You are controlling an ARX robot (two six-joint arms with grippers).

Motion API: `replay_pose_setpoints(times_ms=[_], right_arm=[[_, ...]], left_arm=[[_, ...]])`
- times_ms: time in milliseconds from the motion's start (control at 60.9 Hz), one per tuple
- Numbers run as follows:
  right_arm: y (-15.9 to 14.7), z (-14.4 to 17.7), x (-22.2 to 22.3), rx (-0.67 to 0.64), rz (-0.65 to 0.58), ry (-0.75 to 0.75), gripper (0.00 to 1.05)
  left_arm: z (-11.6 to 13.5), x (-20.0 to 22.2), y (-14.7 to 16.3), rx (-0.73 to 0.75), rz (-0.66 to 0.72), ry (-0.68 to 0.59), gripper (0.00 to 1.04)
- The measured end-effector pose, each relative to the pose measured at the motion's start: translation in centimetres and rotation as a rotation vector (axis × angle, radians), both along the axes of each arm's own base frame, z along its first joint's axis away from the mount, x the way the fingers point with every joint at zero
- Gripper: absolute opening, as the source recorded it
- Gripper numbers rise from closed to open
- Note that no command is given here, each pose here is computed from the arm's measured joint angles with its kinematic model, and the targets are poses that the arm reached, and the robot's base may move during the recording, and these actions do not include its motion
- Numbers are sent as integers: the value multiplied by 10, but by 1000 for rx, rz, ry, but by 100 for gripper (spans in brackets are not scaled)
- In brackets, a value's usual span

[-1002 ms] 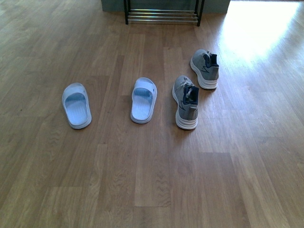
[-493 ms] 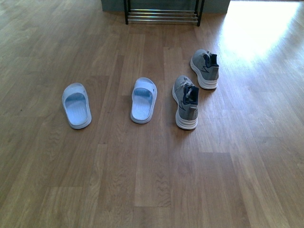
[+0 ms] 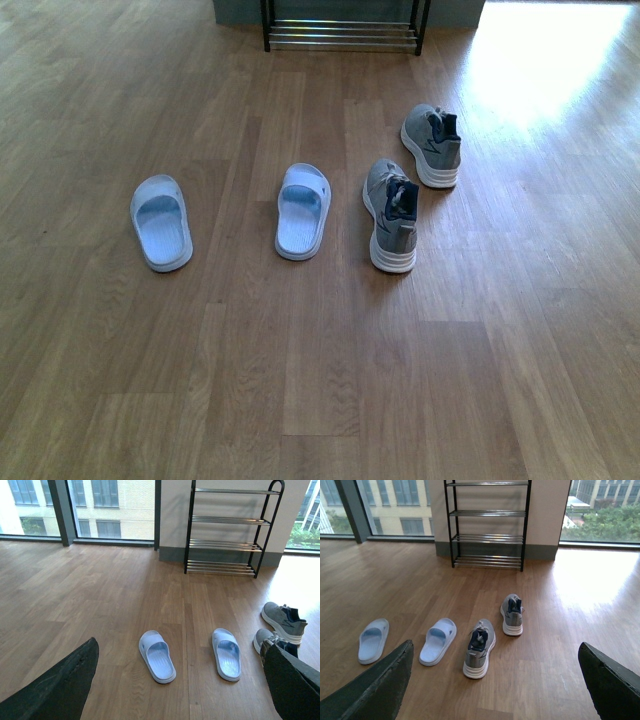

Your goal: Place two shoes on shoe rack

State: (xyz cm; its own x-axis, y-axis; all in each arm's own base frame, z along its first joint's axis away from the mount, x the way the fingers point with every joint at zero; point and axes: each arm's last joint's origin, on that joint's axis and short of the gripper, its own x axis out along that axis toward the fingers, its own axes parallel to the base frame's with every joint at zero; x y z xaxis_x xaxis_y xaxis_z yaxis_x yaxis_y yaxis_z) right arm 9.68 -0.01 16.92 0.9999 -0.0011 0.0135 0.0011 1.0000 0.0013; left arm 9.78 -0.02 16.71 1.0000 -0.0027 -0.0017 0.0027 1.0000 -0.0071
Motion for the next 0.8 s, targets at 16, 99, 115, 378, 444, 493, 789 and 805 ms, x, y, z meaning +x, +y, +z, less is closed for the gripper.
replay_pose_setpoints(times_ms=[16, 99, 115, 378, 444, 493, 789, 805], right_arm=[[0, 0, 0, 0, 0, 0, 95], [0, 0, 0, 0, 0, 0, 95], [0, 0, 0, 0, 0, 0, 95], [0, 0, 0, 0, 0, 0, 95], [0, 0, 0, 0, 0, 0, 95], [0, 0, 0, 0, 0, 0, 95], [0, 0, 0, 0, 0, 0, 95], [0, 0, 0, 0, 0, 0, 95]], left_arm=[[0, 0, 0, 0, 0, 0, 95], [0, 0, 0, 0, 0, 0, 95], [0, 0, 0, 0, 0, 0, 95], [0, 0, 0, 0, 0, 0, 95], [0, 0, 0, 0, 0, 0, 95], [0, 0, 0, 0, 0, 0, 95], [0, 0, 0, 0, 0, 0, 95], [0, 0, 0, 0, 0, 0, 95]])
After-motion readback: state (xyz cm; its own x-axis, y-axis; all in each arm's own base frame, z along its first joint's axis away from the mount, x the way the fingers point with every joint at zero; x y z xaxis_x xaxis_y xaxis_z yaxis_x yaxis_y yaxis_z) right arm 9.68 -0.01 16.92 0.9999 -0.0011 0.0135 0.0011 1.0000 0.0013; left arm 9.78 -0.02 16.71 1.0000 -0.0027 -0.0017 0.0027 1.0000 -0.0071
